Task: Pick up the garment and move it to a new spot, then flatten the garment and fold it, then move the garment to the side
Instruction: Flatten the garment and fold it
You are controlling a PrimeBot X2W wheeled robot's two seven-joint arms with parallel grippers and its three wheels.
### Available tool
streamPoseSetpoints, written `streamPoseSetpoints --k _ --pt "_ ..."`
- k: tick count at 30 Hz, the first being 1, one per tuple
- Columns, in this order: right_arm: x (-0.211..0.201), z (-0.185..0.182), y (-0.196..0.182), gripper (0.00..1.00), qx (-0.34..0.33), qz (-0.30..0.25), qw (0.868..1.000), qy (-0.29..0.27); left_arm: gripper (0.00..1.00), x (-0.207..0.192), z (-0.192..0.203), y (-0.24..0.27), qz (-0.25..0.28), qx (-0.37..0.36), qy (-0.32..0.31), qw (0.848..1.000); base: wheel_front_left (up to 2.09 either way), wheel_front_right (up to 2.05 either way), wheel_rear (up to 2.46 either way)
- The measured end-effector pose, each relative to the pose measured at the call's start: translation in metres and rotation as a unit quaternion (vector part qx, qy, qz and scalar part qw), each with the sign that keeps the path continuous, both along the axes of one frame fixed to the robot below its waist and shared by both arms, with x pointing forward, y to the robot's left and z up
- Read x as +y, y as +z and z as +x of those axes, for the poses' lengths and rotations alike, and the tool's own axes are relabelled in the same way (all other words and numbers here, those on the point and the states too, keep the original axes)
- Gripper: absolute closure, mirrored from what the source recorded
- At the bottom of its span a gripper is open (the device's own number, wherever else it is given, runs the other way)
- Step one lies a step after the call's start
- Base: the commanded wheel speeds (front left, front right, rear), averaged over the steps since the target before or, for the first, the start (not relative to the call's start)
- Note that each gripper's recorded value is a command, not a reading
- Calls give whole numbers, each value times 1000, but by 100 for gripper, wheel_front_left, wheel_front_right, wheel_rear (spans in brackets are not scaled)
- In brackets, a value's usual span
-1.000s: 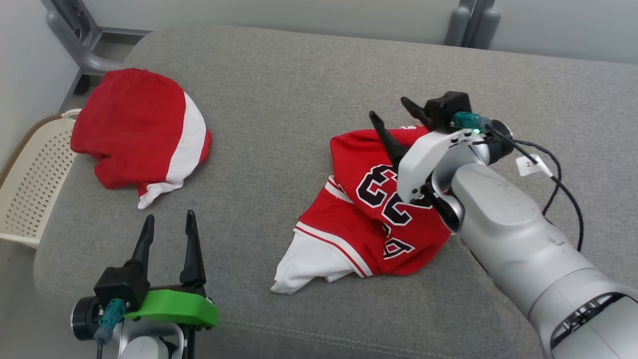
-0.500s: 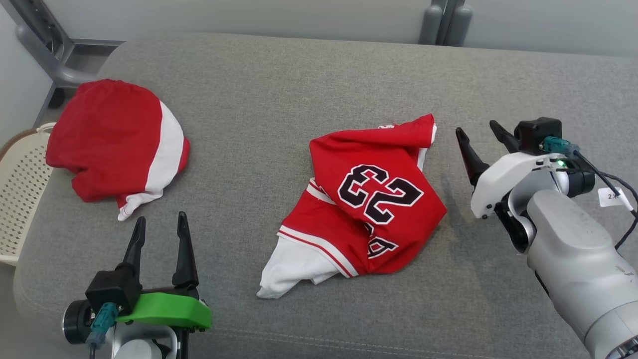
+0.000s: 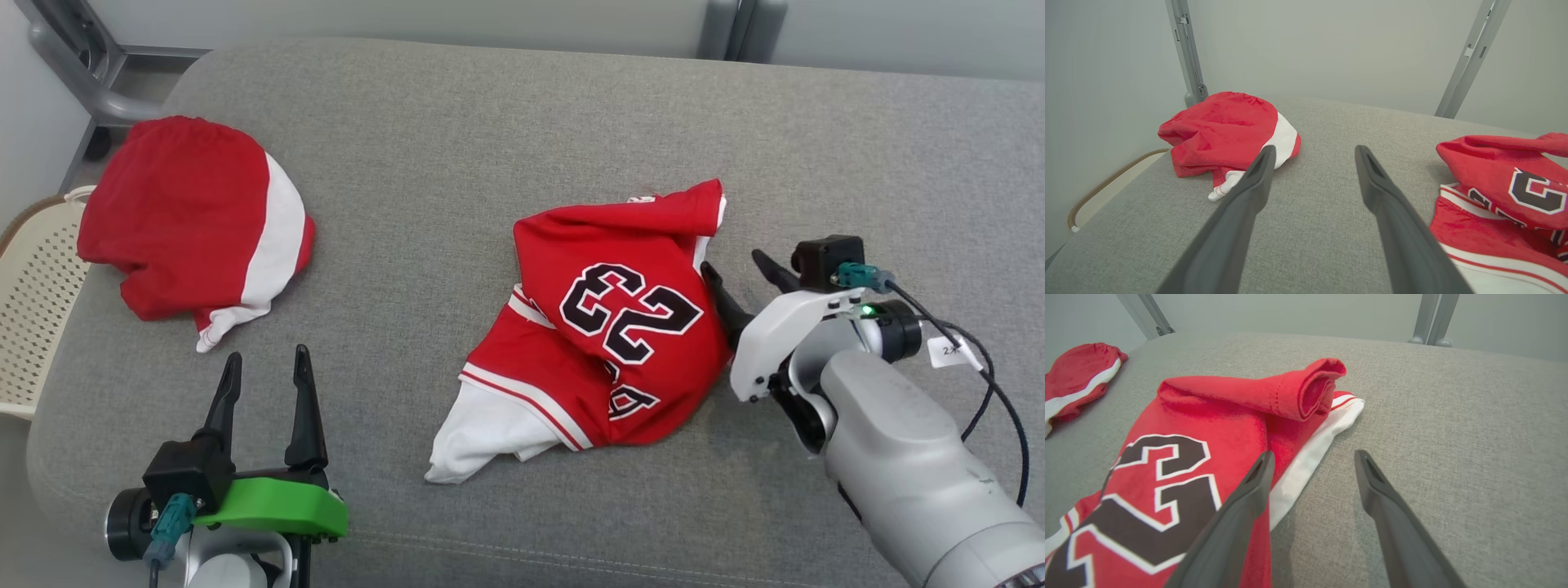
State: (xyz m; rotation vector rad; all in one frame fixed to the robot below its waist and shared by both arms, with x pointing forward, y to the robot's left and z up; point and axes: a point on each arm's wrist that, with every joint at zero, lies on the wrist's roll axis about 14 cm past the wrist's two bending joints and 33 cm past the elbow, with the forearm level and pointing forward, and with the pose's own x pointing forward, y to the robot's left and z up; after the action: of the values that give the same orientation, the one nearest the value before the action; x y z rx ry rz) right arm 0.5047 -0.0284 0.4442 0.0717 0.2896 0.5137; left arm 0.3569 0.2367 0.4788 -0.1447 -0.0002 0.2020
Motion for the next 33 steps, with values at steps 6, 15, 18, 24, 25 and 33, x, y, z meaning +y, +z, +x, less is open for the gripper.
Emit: streamPoseSetpoints --k 6,15,18,24,25,33 --pt "21 -25 -16 0 47 24 998 19 0 3 -2 2 0 -3 4 1000 0 0 0" --pt "14 -35 -19 0 77 53 996 10 0 -1 -2 4 -1 -7 -1 1000 0 0 0" --pt "24 -44 -21 100 93 61 993 29 0 -1 -3 2 -1 -4 -2 1000 0 0 0" --pt "26 -42 -8 100 64 70 995 38 0 1 -4 4 -1 -6 1 1000 0 0 0" --pt "26 -41 -3 100 54 74 995 39 0 1 -4 5 -1 -7 2 1000 0 0 0" --pt "44 -49 36 100 -23 88 993 82 0 -1 -9 6 -2 -11 -1 1000 0 0 0"
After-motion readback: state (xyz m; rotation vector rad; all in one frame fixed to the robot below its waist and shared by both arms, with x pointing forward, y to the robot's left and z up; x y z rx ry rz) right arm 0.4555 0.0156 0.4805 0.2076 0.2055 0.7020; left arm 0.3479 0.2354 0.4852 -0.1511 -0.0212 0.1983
